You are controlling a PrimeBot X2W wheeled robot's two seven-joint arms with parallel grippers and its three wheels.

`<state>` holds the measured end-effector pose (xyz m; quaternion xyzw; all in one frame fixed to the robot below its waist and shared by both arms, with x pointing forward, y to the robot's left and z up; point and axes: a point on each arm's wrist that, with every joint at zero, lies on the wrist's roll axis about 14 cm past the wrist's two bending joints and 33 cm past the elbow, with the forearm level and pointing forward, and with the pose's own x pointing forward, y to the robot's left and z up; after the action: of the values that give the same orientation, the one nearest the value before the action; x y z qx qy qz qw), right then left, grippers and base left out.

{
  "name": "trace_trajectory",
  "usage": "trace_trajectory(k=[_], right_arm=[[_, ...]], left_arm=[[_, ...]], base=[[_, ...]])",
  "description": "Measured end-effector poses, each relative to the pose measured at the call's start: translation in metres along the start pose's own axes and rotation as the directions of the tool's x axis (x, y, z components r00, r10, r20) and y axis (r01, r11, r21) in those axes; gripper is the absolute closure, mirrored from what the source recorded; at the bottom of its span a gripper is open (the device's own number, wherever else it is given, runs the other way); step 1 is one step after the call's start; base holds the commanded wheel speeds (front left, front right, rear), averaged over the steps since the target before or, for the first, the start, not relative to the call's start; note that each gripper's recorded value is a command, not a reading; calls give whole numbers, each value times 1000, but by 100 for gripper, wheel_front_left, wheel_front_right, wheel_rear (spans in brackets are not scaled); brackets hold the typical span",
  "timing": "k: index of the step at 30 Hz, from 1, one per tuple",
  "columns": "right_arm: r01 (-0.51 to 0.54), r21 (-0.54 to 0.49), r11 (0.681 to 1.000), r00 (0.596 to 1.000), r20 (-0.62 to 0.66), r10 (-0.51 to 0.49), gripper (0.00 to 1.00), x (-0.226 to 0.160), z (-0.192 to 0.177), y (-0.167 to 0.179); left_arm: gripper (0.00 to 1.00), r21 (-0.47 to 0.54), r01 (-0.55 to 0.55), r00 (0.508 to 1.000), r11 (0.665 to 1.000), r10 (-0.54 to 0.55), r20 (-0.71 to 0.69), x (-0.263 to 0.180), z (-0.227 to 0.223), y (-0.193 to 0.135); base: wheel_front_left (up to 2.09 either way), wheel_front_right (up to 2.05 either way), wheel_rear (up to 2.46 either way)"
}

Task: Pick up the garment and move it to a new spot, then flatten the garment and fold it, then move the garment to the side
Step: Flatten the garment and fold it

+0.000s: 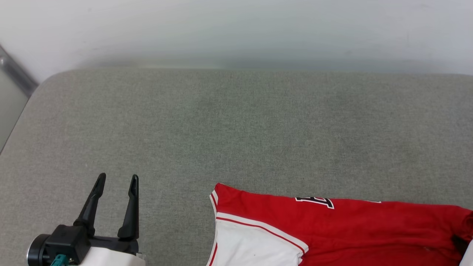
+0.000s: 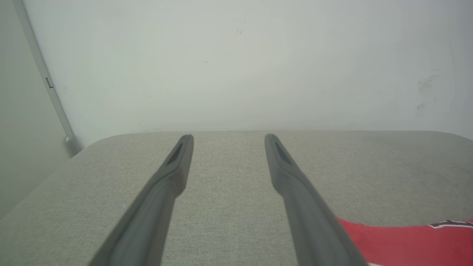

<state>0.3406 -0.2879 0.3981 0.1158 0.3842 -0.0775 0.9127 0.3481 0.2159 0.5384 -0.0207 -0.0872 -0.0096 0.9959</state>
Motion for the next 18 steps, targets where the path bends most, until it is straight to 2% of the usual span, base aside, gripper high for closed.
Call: trace_trajectory(k=[5,10,12,14,18], right_arm=[[-111,-11,994,994,15,111,100,-20,3,31],[-247,-38,968,969,-17,247,100,-46,-5,74],[-311,-12,950,950,-27,310,100,-56,-10,94],[-392,18,920,919,-49,392,100,-66,-16,118],[-483,-5,876,875,-55,482,100,-81,-16,149]], left_arm=[[0,-11,10,1000,1000,-10,15,-8,6,-4],[0,-12,11,1000,1000,-11,25,-18,10,-5],[0,-12,10,1000,1000,-10,29,-22,12,-5],[0,-13,4,999,1000,-4,37,-25,15,-2],[0,-6,-5,999,1000,5,37,-33,16,2]], base=[[0,0,0],[0,0,0],[0,0,0],[0,0,0],[0,0,0]])
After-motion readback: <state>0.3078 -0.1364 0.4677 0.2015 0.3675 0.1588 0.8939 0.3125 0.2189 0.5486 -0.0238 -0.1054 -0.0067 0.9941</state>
